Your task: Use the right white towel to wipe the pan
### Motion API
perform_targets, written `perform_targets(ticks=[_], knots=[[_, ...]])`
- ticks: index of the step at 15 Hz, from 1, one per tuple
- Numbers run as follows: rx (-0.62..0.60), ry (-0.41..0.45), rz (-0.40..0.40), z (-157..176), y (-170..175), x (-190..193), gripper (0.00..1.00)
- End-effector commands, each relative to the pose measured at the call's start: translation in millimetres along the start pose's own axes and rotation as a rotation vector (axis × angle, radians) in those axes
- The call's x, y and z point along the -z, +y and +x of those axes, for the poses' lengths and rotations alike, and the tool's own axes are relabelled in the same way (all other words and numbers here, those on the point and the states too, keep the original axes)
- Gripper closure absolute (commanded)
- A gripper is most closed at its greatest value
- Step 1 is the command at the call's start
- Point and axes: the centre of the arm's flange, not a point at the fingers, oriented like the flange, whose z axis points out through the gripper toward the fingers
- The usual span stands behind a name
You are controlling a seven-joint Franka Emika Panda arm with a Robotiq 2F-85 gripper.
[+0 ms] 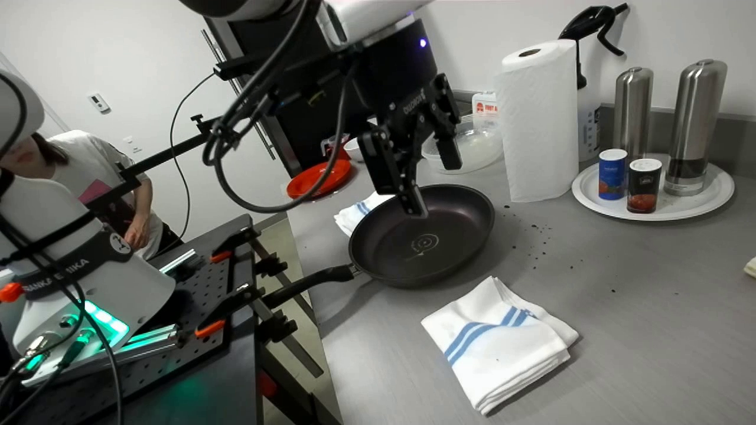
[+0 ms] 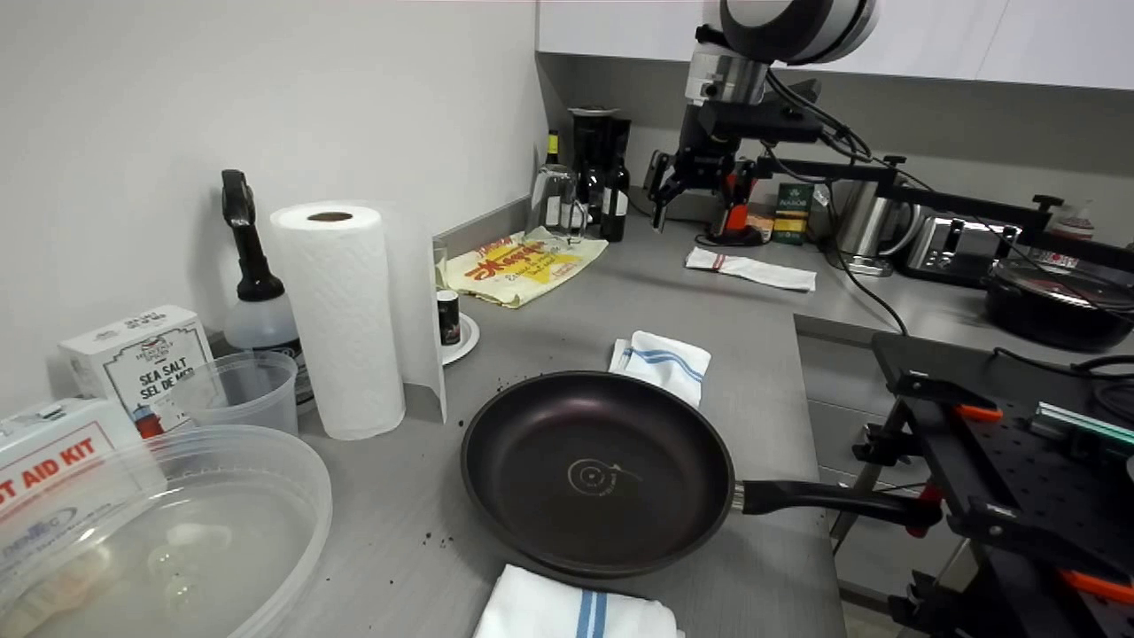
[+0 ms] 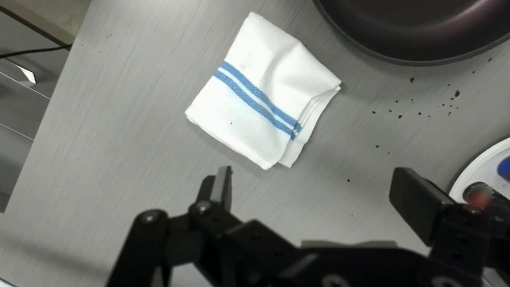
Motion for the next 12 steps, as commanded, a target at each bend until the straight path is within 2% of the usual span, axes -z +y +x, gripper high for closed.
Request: perform_targets(ticks=[1, 12], knots=[[-0.01, -0.003, 0.003, 24.2, -1.4, -34.5, 0.0], [0.023, -0.056, -0.045, 19.5, 10.7, -110.6, 0.0]])
